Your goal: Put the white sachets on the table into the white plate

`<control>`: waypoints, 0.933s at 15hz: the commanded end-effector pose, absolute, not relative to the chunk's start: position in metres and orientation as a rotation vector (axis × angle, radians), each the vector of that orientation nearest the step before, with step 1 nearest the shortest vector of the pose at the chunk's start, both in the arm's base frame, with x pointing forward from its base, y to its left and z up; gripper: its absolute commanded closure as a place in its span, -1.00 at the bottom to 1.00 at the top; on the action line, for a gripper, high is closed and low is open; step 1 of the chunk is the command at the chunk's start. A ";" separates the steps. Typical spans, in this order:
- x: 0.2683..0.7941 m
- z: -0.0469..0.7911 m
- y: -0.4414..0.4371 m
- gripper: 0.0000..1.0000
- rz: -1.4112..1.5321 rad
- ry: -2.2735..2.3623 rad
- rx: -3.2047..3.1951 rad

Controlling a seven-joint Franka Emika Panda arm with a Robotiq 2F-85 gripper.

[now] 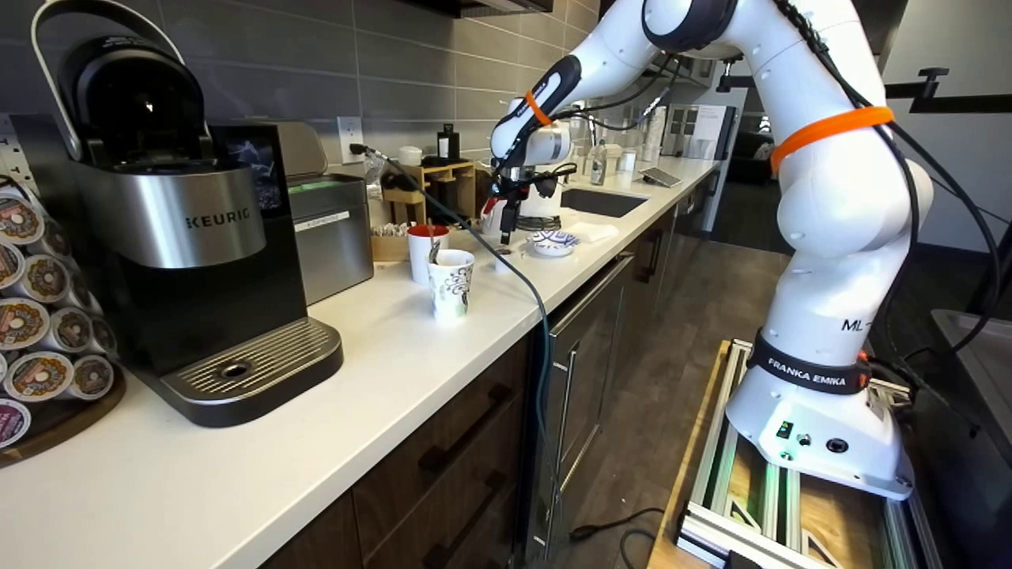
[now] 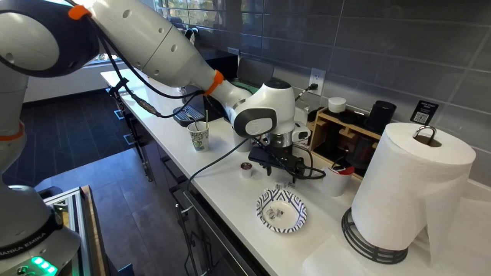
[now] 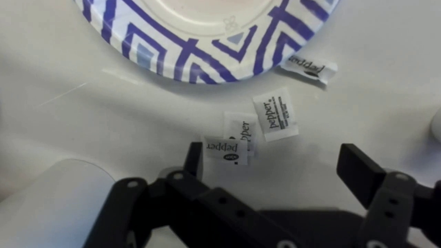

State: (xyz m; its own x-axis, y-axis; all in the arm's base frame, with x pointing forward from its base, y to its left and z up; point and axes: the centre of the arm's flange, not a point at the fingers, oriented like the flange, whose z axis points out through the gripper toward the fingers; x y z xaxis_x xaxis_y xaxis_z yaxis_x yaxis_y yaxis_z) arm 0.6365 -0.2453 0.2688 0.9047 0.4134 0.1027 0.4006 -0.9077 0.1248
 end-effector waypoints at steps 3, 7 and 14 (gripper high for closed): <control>0.670 0.243 -0.260 -1.00 0.138 0.744 2.942; 0.678 0.240 -0.277 -1.00 0.063 0.919 2.904; 0.652 0.260 -0.285 -1.00 0.148 1.265 2.837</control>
